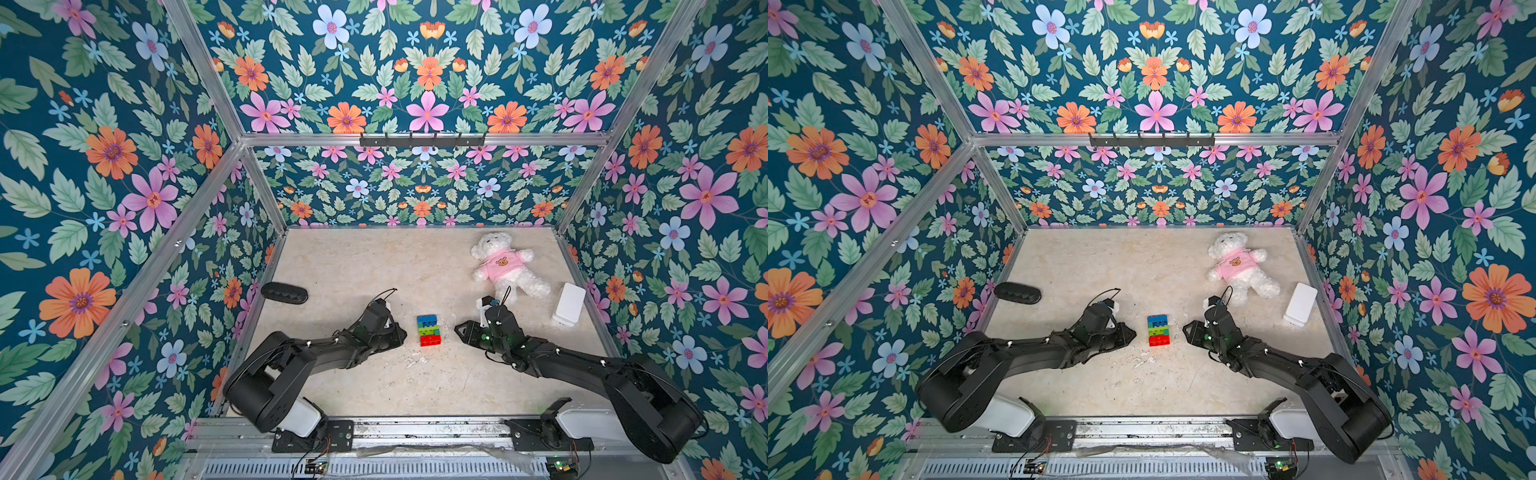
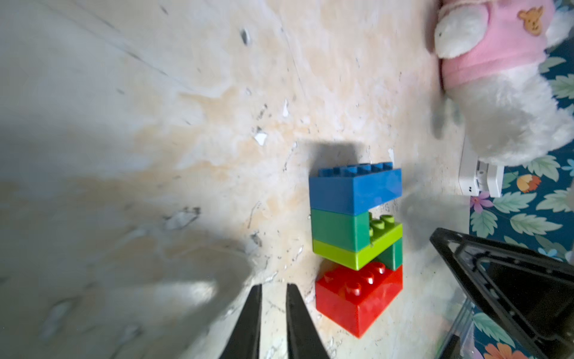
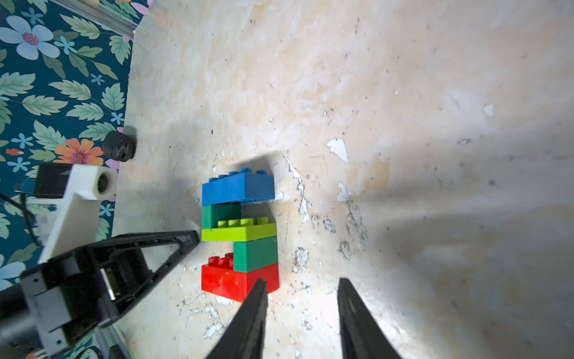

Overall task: Assemble the number 5 with lego
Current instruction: Adjust the lego brick at the center of the board, then reset both arms

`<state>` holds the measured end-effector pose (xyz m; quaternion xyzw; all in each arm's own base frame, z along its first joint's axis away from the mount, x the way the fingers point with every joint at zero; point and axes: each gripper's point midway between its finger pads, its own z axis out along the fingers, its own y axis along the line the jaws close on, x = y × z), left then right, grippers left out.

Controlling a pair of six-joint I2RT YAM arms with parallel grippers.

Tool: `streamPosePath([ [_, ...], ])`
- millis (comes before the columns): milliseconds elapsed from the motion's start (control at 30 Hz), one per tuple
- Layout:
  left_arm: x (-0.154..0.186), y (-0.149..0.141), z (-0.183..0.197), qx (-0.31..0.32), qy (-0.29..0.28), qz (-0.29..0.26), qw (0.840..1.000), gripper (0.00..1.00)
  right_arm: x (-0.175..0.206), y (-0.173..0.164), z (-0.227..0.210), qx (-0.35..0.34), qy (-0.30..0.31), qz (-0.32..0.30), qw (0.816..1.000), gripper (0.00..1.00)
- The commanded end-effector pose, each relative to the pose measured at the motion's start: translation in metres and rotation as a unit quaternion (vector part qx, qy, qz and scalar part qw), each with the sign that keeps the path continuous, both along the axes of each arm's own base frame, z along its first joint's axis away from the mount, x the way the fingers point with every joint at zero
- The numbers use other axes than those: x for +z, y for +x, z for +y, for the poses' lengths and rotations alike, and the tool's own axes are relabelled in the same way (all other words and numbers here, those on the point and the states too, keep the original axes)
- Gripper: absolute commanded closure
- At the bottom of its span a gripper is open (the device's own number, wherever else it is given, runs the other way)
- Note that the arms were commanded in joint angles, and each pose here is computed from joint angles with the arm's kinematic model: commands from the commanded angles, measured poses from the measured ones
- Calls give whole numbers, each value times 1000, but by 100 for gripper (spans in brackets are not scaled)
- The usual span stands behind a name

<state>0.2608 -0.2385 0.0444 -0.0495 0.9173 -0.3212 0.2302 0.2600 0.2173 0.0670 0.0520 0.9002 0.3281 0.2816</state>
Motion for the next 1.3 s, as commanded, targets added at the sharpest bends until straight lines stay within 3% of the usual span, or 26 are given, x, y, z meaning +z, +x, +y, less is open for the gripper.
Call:
streamPosePath([
  [0, 14, 10, 39, 44, 94, -42, 994, 63, 16, 10, -19, -23, -53, -46, 997, 45],
  [67, 36, 22, 54, 61, 130, -83, 986, 49, 35, 20, -30, -48, -72, -81, 993, 32],
  [300, 93, 70, 92, 95, 193, -166, 962, 24, 93, 59, -84, -151, -124, -174, 965, 2],
  [433, 117, 95, 118, 129, 218, -202, 946, 13, 116, 75, -129, -235, -173, -218, 931, 1],
  [500, 130, 106, 136, 159, 255, -227, 926, 1, 133, 77, -154, -282, -208, -261, 899, 1],
  [567, 139, 114, 154, 181, 297, -254, 902, 1, 144, 76, -182, -327, -233, -296, 867, 1],
  [667, 142, 120, 193, 232, 352, -283, 862, 1, 143, 71, -226, -381, -246, -314, 834, 1],
  [733, 131, 119, 215, 249, 383, -302, 837, 1, 132, 64, -246, -403, -248, -327, 818, 1],
  [800, 115, 120, 241, 275, 403, -292, 823, 1, 118, 58, -252, -407, -255, -338, 809, 1],
  [867, 93, 120, 264, 295, 419, -260, 818, 1, 100, 59, -255, -407, -278, -322, 808, 1],
  [967, 67, 117, 282, 312, 438, -242, 807, 2, 86, 56, -266, -425, -310, -324, 786, 1],
  [1000, 66, 118, 282, 312, 431, -259, 806, 3, 93, 55, -267, -422, -315, -346, 776, 1],
  [1100, 81, 116, 277, 316, 397, -319, 800, 4, 95, 60, -254, -383, -288, -380, 791, 1],
  [1200, 82, 118, 271, 289, 381, -353, 804, 5, 93, 60, -253, -370, -268, -404, 792, 1],
  [1267, 83, 114, 268, 288, 357, -393, 797, 5, 89, 59, -255, -367, -260, -411, 793, 1],
])
